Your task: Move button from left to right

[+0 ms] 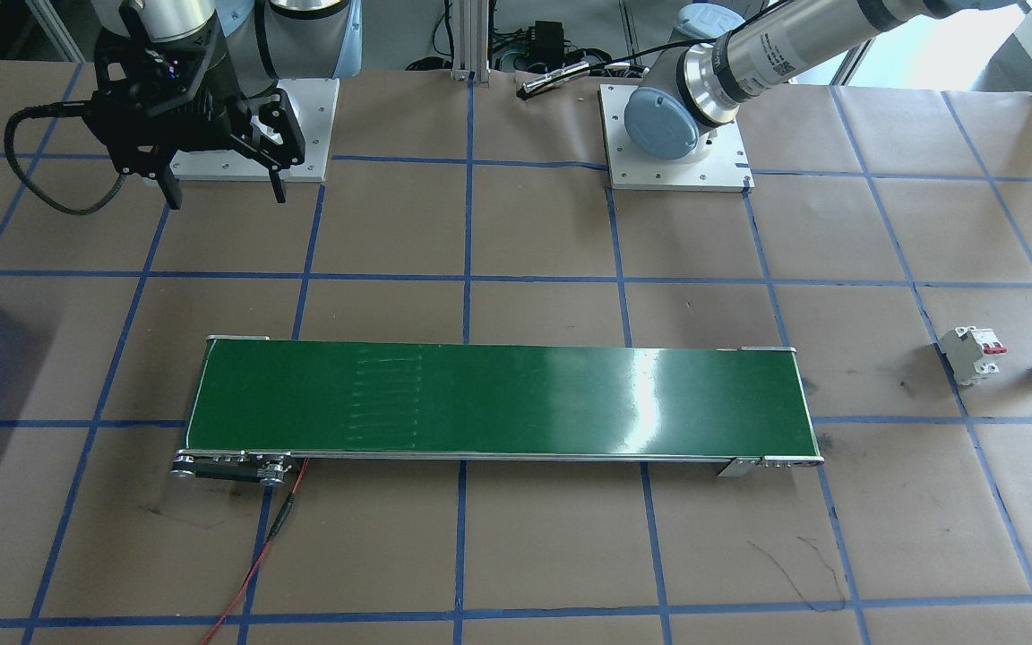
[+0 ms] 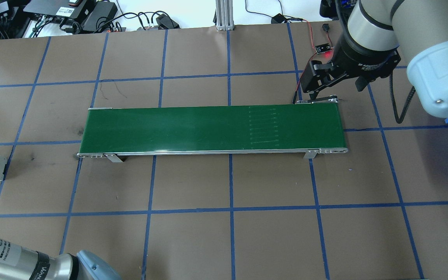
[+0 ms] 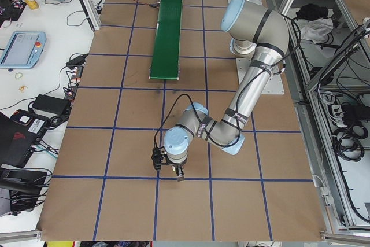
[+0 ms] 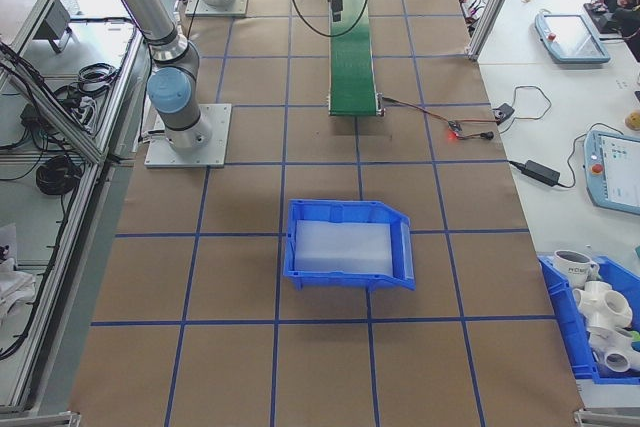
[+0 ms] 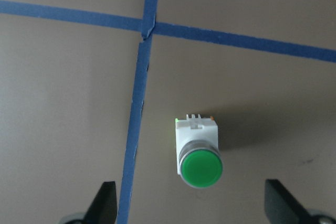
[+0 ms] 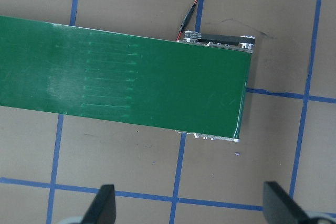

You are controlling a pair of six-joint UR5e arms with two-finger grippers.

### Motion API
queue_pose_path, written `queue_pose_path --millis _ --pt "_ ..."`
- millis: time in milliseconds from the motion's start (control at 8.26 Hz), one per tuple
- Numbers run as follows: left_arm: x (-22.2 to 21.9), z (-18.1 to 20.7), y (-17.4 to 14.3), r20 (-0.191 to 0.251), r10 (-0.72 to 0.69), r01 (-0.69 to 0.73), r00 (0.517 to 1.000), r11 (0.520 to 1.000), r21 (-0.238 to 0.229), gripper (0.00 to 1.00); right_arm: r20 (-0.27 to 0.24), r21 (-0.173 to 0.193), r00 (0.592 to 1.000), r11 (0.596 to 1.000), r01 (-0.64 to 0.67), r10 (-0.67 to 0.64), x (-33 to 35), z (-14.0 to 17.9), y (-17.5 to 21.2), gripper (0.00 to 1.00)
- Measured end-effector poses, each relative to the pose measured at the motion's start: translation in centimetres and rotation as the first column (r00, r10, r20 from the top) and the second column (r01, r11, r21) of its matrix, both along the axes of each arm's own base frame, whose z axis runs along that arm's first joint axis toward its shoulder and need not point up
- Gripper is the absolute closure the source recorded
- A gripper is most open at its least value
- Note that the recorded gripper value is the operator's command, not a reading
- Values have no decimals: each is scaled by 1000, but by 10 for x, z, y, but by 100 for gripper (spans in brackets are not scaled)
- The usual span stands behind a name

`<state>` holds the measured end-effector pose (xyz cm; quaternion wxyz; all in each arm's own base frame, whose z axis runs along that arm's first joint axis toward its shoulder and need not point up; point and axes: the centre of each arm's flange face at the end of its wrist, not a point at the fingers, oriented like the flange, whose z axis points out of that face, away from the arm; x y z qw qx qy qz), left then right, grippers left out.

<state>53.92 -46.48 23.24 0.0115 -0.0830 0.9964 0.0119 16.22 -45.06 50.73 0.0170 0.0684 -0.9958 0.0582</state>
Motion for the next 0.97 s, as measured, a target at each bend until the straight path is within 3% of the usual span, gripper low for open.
queue_pose_path --millis 484,968 --pt "-4 -33 3 -49 -4 5 999 1000 29 0 3 0 1000 1000 0 0 0 0 0 0" --pt "-3 -36 1 -42 -5 6 999 1000 24 11 1 0 1000 1000 1 -1 0 0 0 0"
